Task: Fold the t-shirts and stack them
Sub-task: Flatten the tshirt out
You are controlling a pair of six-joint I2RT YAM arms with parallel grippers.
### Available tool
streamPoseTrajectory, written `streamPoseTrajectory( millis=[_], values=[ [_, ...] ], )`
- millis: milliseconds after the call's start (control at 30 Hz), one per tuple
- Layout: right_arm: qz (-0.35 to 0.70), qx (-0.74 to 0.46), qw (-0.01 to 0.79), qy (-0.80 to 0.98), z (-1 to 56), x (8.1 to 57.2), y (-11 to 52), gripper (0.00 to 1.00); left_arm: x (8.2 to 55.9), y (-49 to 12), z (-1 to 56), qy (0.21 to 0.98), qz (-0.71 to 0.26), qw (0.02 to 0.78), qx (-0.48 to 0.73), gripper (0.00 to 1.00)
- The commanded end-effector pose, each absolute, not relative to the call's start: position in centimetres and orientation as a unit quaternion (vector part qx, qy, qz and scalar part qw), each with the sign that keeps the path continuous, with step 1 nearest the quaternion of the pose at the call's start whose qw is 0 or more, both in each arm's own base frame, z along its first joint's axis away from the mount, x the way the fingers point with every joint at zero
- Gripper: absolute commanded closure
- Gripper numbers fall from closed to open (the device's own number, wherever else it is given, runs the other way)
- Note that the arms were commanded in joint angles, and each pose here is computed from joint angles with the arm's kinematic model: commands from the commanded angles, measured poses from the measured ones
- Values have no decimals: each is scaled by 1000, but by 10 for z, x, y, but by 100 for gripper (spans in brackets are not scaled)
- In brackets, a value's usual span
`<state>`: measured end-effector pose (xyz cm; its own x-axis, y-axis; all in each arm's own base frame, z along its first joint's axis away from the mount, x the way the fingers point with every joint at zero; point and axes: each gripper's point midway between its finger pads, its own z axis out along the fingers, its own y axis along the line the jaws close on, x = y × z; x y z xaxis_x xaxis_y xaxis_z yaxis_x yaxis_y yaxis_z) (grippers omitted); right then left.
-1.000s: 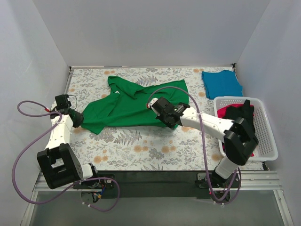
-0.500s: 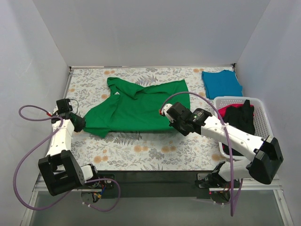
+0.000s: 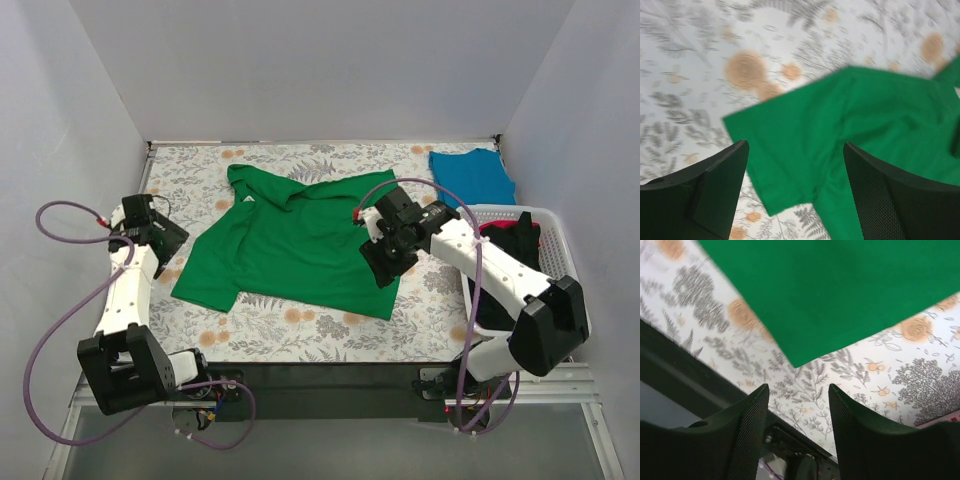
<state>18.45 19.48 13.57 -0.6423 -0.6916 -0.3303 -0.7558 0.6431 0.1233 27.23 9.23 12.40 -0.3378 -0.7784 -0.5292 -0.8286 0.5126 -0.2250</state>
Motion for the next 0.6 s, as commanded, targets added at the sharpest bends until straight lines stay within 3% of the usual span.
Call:
streamPoseTrajectory(
  millis=[0, 167, 567],
  values=[
    [164, -286, 155, 931, 128, 227, 194, 43, 312, 40, 132, 857, -45, 307, -411, 25],
    [159, -191, 202, 947, 101, 288, 187, 43, 339, -46, 110, 898, -107, 274, -327, 29],
    [146, -91, 205, 964, 31, 374, 182, 44, 385, -69, 53, 914, -107, 234, -315, 51]
  ],
)
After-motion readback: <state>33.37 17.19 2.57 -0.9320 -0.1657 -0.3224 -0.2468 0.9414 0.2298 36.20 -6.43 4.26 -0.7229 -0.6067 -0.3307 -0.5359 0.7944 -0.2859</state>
